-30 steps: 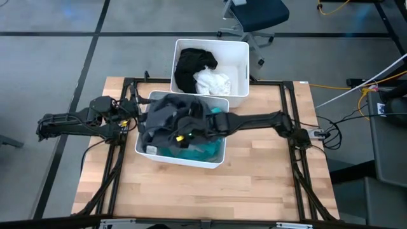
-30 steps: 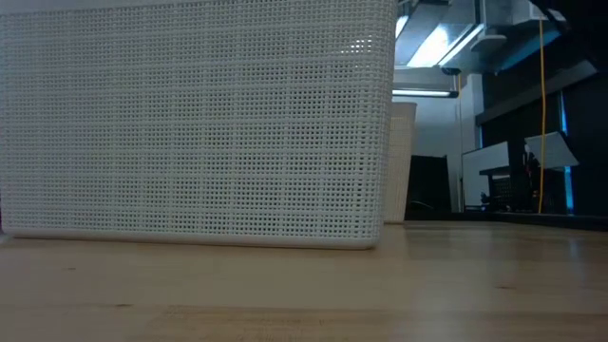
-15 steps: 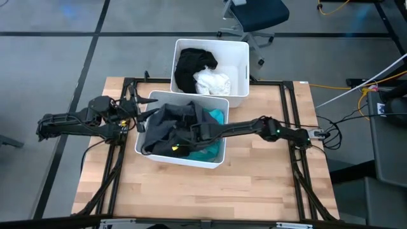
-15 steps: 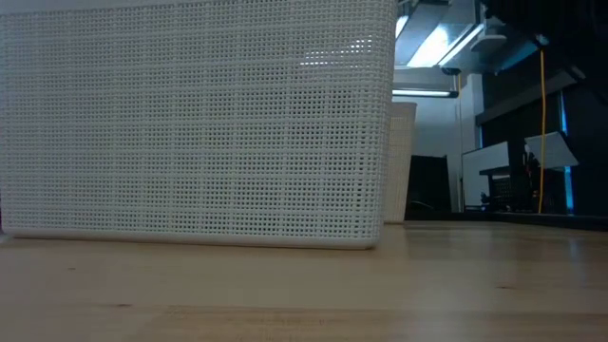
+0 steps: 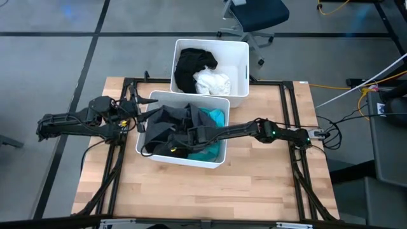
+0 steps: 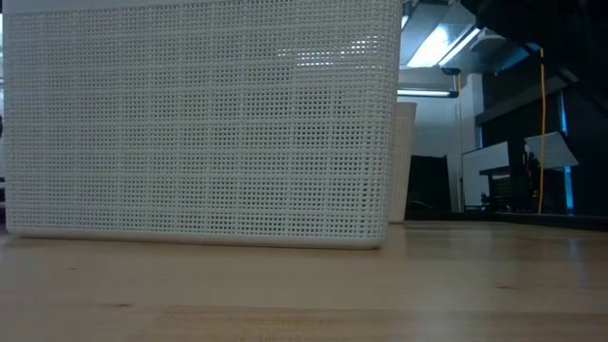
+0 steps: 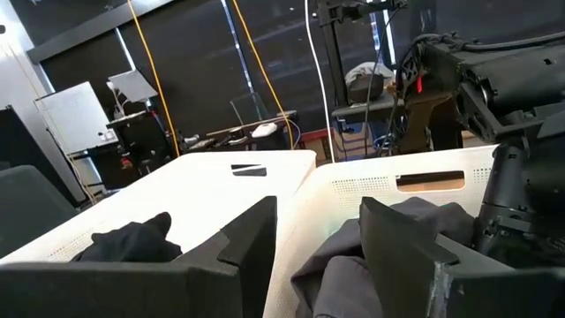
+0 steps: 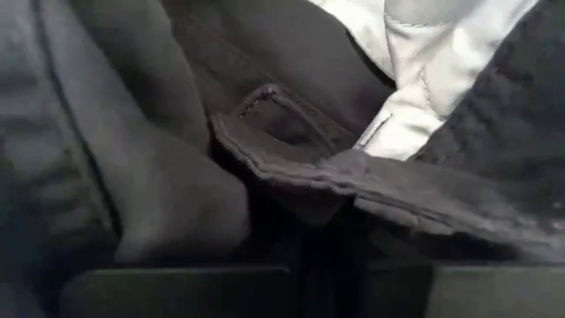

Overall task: Sort clothes
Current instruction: Put the black cargo shorts into the bottom white bin

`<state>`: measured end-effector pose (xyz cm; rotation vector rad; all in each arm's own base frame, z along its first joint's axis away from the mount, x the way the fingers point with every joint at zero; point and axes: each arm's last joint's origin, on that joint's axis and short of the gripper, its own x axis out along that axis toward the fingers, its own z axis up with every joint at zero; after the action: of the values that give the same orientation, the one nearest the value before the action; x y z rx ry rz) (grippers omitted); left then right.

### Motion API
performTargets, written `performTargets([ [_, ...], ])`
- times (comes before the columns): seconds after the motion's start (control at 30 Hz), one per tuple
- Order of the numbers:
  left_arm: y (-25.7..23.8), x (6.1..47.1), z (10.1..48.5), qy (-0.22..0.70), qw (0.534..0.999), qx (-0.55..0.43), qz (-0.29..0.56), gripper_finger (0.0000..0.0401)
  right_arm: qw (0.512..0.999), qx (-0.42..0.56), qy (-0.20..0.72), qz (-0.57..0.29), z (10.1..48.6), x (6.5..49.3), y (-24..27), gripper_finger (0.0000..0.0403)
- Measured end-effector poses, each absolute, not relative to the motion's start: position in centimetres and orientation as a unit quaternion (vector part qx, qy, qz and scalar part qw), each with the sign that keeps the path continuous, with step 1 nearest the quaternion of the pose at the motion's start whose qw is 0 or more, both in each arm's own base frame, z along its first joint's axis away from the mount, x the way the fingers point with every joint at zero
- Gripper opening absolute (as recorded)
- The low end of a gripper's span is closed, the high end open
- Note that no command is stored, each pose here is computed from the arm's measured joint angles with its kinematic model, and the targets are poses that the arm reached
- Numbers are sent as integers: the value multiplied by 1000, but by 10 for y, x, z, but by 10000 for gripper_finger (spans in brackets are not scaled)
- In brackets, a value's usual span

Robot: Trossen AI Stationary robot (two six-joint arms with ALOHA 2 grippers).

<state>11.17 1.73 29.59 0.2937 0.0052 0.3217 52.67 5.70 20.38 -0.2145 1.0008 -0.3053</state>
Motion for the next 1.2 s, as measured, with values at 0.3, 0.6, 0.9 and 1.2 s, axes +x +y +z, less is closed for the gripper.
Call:
performTargets([
  [0.3,17,112,296,4,976,146,160,150,862,-99,476,-142,217,520,64,131],
  [0.6,17,112,296,4,976,146,160,150,874,-97,461,-120,292,478,88,194],
  [0.9,17,112,296,3,977,144,160,150,854,-59,505,-112,331,431,108,195],
  [1.2,17,112,296,3,977,144,160,150,782,-47,602,-152,320,405,109,195],
])
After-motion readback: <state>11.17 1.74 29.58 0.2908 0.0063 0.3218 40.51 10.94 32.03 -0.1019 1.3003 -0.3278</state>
